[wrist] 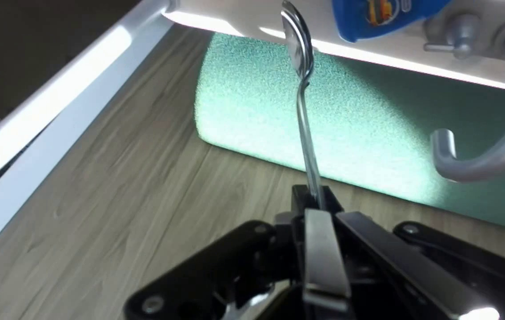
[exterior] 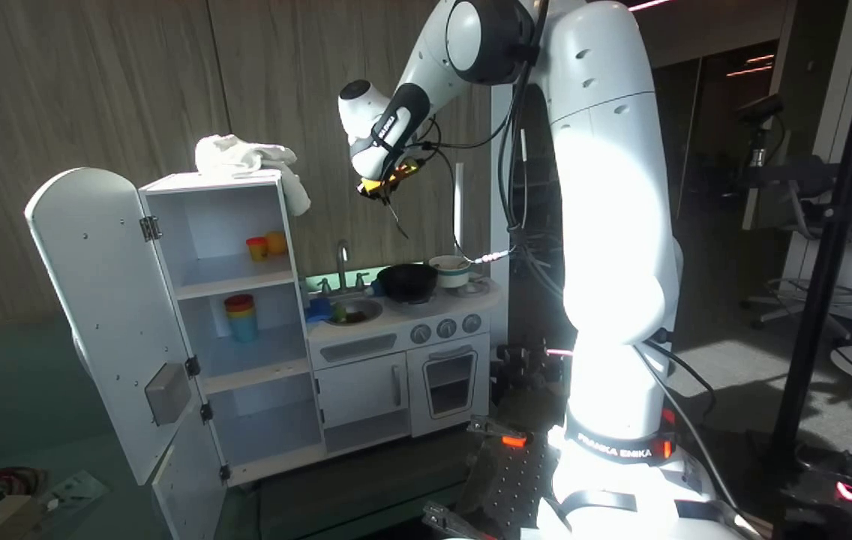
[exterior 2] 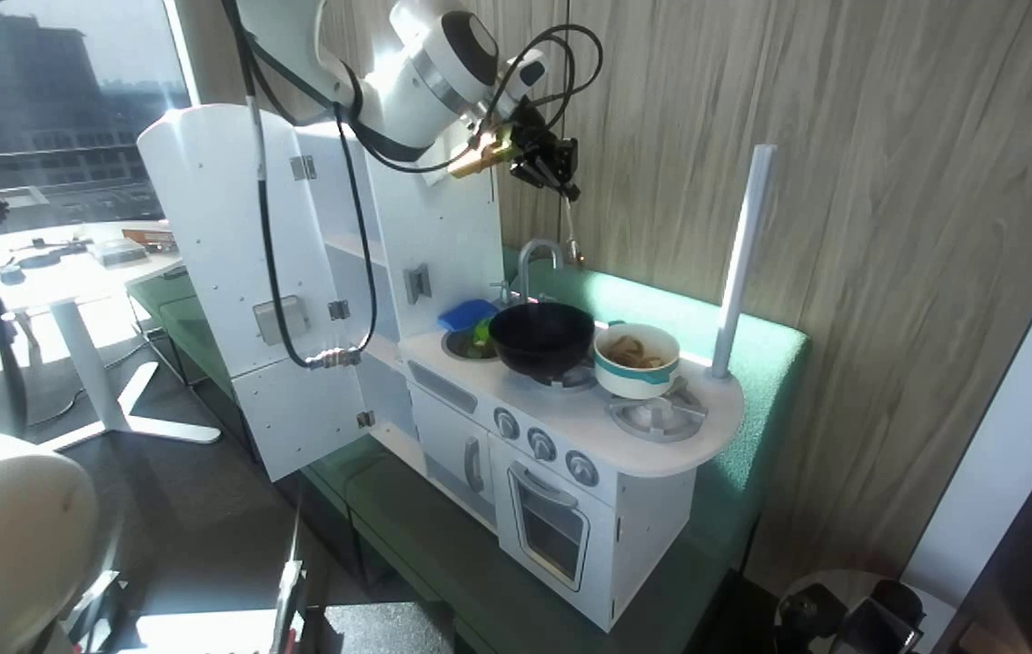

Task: Pick the spoon from the white bowl and place it in the sink, pick the white bowl and pour some of the substance it contains into the sink

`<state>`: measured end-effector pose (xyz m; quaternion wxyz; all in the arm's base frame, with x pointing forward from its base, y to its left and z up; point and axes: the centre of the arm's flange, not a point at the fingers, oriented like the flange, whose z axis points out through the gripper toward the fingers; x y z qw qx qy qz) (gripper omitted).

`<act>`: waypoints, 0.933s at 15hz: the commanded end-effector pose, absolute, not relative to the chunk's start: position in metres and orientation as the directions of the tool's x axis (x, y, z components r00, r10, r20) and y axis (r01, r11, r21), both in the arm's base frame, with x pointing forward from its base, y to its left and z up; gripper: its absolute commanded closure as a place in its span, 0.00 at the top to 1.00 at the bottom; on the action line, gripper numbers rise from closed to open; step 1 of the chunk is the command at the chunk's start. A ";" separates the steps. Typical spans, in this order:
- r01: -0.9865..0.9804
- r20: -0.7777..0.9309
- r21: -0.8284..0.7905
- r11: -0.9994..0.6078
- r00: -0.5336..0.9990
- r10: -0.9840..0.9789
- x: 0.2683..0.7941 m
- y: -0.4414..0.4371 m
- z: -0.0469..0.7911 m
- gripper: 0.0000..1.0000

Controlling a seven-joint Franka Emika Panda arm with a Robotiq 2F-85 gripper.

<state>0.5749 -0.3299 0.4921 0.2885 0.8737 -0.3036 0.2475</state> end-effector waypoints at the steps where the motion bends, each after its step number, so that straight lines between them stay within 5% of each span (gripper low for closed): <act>1: -0.646 0.714 0.263 -0.716 0.630 -0.306 0.589 -0.267 0.489 0.02; 8: -0.694 0.725 -0.084 -0.715 0.450 -0.521 0.599 -0.260 0.482 0.02; 14: -0.701 0.650 -0.094 -0.706 0.494 -0.577 0.593 -0.263 0.418 0.02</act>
